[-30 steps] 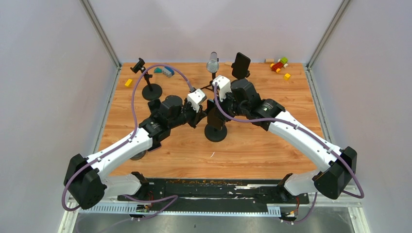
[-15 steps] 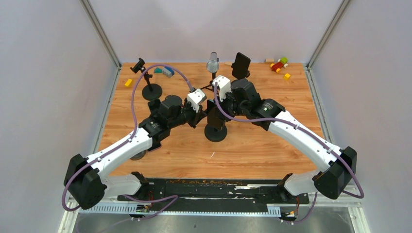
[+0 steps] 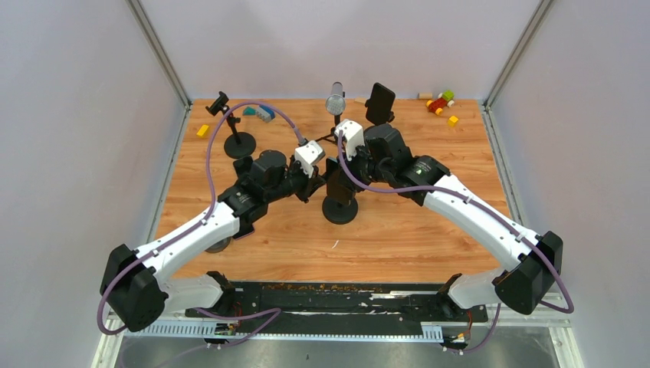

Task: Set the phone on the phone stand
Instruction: Install the phone on the phone stand, then move the phone stand with the phone to the center of the board.

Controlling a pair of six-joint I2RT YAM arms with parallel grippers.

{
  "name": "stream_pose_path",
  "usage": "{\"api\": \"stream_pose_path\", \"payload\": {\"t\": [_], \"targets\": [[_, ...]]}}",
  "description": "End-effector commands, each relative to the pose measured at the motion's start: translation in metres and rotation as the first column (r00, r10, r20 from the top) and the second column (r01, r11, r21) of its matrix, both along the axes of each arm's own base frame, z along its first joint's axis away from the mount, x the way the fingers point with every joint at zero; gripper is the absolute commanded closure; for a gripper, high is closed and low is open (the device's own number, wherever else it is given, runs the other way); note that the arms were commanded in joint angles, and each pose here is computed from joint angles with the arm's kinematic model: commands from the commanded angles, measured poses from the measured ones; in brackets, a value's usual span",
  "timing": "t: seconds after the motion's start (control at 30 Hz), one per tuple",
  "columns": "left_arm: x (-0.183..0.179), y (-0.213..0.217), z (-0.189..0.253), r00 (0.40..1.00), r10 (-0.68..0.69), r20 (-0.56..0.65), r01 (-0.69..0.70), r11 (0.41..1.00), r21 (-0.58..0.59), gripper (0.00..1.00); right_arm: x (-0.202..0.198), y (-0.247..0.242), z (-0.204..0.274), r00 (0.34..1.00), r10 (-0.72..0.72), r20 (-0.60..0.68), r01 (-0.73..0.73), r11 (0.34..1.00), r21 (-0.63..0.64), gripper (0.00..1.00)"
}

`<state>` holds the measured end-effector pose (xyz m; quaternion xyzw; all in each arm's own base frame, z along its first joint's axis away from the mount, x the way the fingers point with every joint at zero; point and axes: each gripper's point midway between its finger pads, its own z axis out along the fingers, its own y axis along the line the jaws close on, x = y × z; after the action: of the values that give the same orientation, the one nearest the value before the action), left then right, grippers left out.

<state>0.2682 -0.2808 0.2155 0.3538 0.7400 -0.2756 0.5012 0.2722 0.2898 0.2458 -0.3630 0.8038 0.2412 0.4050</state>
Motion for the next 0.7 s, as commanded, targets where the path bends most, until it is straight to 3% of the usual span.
{"api": "stream_pose_path", "payload": {"t": [0.0,0.37,0.67], "targets": [[-0.060,-0.021,0.025,0.969,-0.245,-0.003,0.245,0.968,-0.053,0.86,0.070,-0.042,0.003,0.956,-0.224,0.188,0.244,0.966,-0.089,1.00],[-0.075,-0.020,0.030,0.943,-0.332,0.022,0.333,0.942,-0.032,0.75,0.070,-0.041,0.003,0.958,-0.218,0.186,0.237,0.967,-0.089,1.00],[-0.064,-0.015,0.033,0.961,-0.275,0.041,0.276,0.961,-0.025,0.68,0.061,-0.033,0.005,0.974,-0.165,0.156,0.175,0.983,-0.053,1.00]]}}
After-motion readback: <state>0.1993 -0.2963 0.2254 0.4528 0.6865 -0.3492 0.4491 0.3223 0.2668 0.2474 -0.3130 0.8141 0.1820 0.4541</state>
